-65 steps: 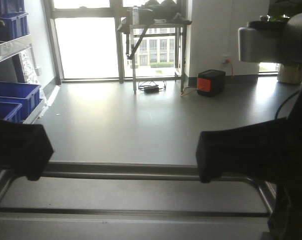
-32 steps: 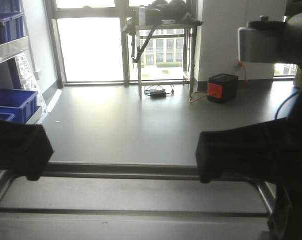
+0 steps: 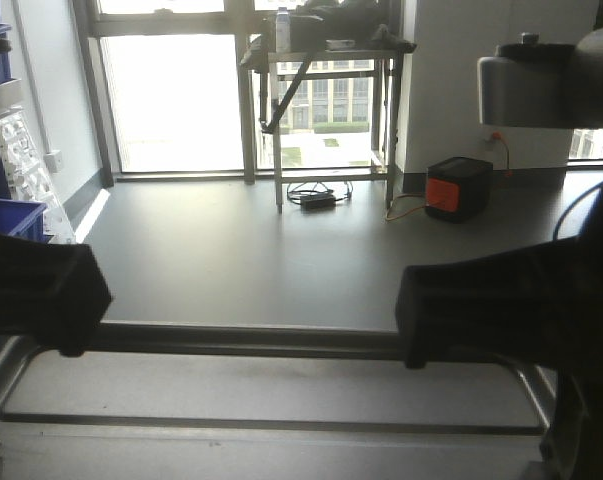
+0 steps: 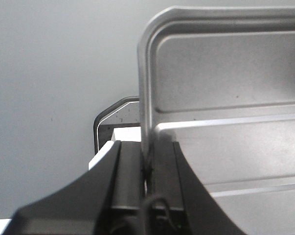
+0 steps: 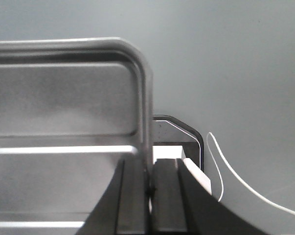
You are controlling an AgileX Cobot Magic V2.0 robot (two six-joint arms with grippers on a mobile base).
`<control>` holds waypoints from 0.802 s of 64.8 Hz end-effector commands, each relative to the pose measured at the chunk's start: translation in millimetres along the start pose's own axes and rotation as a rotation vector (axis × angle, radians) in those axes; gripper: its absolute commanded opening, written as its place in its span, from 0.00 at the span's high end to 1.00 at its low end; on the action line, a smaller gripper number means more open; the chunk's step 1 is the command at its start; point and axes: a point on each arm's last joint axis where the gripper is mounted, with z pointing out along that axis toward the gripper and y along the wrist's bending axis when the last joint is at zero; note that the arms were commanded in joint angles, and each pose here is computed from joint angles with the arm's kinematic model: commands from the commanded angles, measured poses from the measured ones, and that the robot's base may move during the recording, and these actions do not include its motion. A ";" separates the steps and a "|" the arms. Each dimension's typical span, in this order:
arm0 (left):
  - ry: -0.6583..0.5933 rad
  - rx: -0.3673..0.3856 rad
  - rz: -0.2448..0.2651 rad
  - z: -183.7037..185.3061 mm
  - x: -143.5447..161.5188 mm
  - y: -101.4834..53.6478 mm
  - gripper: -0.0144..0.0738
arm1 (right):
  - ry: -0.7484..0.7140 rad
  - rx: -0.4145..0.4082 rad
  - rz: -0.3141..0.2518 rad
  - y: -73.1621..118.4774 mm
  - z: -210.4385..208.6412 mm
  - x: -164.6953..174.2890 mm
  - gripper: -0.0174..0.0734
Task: Grab silver tray and stack on right shelf
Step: 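Carry the tray in both grippers while the base drives to another shelf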
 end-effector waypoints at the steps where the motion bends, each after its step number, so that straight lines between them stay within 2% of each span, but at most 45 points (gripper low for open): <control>1: -0.007 -0.036 0.047 -9.3 0.0 3.6 0.95 | -0.063 0.021 -0.027 -3.7 -11.2 -8.7 0.75; 52: -0.006 -0.035 0.046 -9.3 0.1 3.6 0.95 | -0.062 0.025 -0.027 -4.0 -11.2 -8.8 0.75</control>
